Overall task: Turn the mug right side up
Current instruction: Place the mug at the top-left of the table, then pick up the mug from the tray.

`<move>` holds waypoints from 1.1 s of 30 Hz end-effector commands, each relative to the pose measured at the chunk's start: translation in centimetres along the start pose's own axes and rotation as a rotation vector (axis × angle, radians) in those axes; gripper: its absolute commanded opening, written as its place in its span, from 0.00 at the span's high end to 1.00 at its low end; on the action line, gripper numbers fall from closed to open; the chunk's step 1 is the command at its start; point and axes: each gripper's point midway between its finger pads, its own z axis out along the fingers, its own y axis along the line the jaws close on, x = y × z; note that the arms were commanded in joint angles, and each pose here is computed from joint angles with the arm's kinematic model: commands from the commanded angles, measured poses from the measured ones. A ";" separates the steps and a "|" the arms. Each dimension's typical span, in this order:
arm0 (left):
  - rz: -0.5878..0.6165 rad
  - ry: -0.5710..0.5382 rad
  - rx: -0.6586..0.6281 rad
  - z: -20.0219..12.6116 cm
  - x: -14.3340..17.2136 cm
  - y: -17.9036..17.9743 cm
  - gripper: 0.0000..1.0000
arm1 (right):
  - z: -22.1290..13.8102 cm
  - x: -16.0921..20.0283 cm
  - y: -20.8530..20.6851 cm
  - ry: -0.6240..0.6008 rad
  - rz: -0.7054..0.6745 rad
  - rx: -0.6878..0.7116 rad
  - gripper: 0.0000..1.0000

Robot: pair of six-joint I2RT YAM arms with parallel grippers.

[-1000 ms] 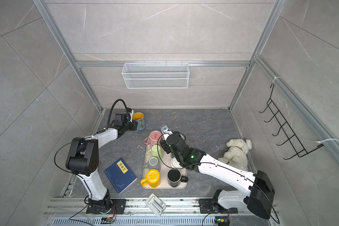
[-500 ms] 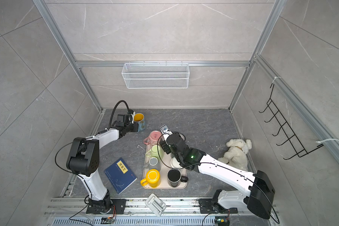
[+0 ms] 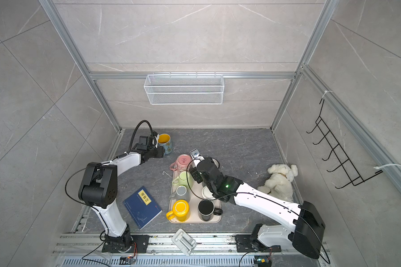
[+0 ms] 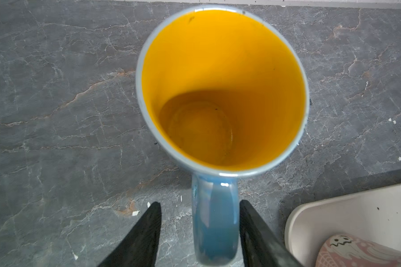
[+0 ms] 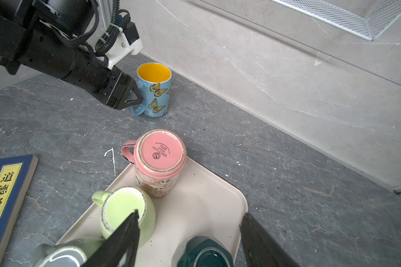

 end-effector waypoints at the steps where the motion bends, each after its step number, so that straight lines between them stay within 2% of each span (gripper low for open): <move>1: -0.002 -0.069 0.015 -2.9 -2.3 -0.9 0.41 | -0.4 0.0 -0.2 -0.009 0.025 -0.006 0.29; 6: 0.018 -0.098 0.051 -6.5 -3.2 -3.5 0.40 | -0.6 0.1 -0.2 -0.013 0.035 -0.010 0.29; 9: 0.035 -0.088 0.095 -9.2 -3.2 -6.8 0.39 | -0.6 0.1 -0.2 -0.006 0.050 -0.012 0.28; 11: -0.005 -0.053 0.143 -10.9 -2.8 -9.2 0.39 | -0.6 -0.1 -0.2 0.022 0.062 -0.008 0.26; 13: -0.114 -0.002 0.177 -12.0 -2.0 -10.5 0.40 | -0.7 -0.5 -0.5 0.059 0.073 0.009 0.26; 17: -0.432 0.127 0.227 -12.8 0.5 -11.5 0.42 | -0.8 -0.9 -0.8 0.113 0.074 0.026 0.26; 22: -0.763 0.097 0.281 -13.8 2.4 -11.4 0.44 | -1.6 -1.8 -0.8 0.096 0.113 0.006 0.24; 27: -0.986 0.077 0.270 -14.8 3.2 -10.5 0.44 | -1.9 -1.9 -0.7 0.091 0.142 -0.008 0.24; 33: -1.133 0.145 0.266 -13.4 4.1 -11.2 0.45 | -1.8 -1.9 -0.6 0.095 0.146 -0.012 0.24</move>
